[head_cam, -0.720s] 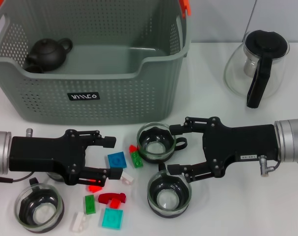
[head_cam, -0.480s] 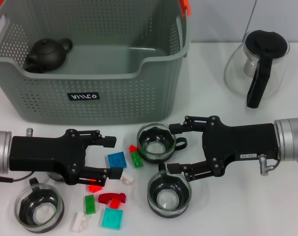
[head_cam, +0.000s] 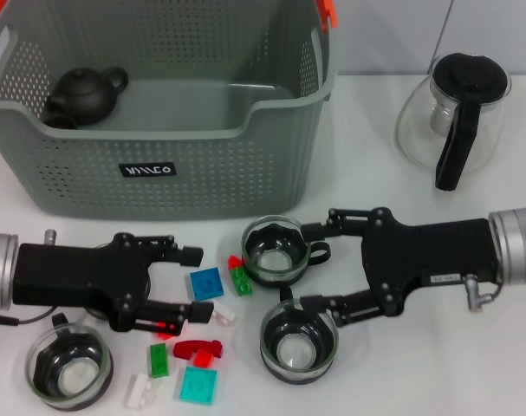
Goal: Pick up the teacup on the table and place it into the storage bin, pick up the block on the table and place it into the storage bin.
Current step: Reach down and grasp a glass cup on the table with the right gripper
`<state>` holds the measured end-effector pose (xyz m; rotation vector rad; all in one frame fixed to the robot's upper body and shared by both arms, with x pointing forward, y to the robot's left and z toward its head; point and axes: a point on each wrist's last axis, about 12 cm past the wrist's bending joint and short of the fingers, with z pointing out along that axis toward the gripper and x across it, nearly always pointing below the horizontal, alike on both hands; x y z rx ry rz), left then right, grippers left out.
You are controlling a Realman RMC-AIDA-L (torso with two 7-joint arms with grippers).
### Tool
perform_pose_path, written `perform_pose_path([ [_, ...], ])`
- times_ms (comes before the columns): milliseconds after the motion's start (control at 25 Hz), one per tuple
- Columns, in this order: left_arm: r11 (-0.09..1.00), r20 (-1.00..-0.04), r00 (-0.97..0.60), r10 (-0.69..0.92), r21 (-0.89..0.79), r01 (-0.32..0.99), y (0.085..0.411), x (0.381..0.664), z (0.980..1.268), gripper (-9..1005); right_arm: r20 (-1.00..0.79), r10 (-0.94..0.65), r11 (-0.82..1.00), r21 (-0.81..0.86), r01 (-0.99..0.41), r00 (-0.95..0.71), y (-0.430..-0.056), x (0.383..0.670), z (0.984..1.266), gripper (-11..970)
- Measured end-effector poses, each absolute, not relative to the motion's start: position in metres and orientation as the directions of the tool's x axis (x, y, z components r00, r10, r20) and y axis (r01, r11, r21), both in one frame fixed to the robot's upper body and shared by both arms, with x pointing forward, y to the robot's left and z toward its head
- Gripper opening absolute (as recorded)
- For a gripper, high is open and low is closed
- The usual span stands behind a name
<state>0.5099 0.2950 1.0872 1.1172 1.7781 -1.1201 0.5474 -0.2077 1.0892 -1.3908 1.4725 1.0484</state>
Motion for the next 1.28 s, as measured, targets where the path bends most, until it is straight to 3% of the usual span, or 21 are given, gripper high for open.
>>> perform_pose_path([
  [480, 0.25, -0.876, -0.392, 0.281, -0.327, 0.911, 0.296, 0.507, 1.084, 824, -0.884, -0.461, -0.119, 0.154, -0.981, -0.083, -0.213, 0.545, 1.118, 914],
  [760, 0.263, -0.879, -0.392, 0.273, -0.324, 0.909, 0.292, 0.509, 1.082, 824, -0.801, -0.597, -0.177, 0.181, -0.967, -0.041, -0.186, 0.553, 1.13, 914],
  [1280, 0.273, -0.879, -0.393, 0.269, -0.321, 0.907, 0.292, 0.509, 1.081, 825, -0.611, -0.789, -0.212, 0.168, -0.963, 0.067, -0.134, 0.563, 1.121, 913],
])
